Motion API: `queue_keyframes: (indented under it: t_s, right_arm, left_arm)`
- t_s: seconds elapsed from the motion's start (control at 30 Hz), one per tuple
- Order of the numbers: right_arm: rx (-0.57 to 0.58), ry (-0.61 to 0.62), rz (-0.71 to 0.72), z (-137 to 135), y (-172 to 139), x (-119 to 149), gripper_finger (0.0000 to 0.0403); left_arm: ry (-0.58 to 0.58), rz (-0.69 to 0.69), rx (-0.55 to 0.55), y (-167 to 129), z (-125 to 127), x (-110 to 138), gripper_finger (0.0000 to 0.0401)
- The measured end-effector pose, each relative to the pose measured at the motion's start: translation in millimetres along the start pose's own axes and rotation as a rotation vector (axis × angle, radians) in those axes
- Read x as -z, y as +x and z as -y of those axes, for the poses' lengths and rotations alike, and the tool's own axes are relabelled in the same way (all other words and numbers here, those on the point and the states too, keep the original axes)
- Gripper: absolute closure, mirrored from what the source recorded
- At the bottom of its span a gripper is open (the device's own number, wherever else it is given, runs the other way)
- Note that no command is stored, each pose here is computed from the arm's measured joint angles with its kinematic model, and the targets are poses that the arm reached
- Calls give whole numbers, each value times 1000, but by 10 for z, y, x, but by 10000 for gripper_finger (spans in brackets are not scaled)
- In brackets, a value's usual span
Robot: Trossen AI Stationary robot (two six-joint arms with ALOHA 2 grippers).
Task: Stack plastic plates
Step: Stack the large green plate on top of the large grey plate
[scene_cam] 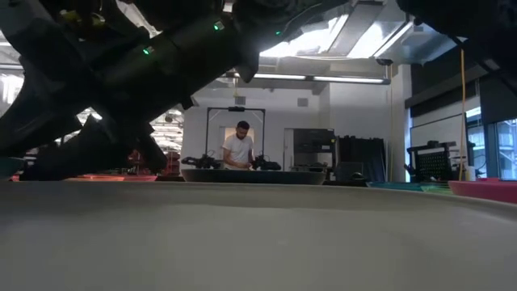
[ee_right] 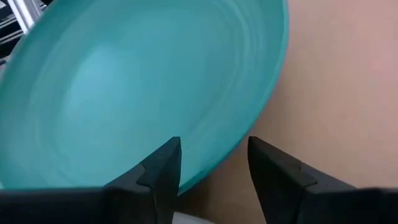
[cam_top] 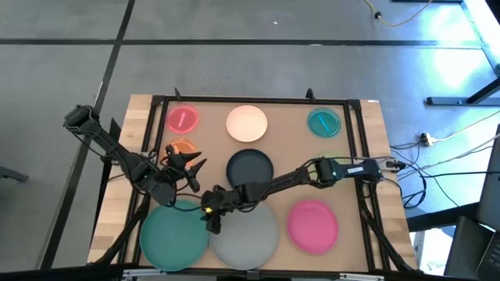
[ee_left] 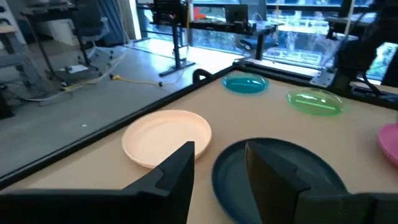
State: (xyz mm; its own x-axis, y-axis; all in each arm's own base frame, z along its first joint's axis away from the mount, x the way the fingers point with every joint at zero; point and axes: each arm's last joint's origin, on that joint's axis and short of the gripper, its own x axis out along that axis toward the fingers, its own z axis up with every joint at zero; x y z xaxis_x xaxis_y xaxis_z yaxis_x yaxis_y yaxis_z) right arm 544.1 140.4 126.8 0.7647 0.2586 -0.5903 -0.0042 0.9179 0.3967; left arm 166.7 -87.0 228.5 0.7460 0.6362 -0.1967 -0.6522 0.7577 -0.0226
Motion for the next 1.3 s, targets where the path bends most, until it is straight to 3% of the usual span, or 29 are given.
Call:
queue_keyframes:
  t_s: [0.13, 0.57, 1.3]
  right_arm:
    - [6, 4, 19, 44, -2, -36, 252]
    - [37, -42, 36, 261, -22, -141, 396]
    - [67, -262, 42, 244, -64, -227, 402]
  left_arm:
    - [1, -23, 27, 0, 8, 6, 264]
    - [4, -29, 34, 0, 10, 9, 264]
    - [5, -37, 43, -1, 13, 12, 264]
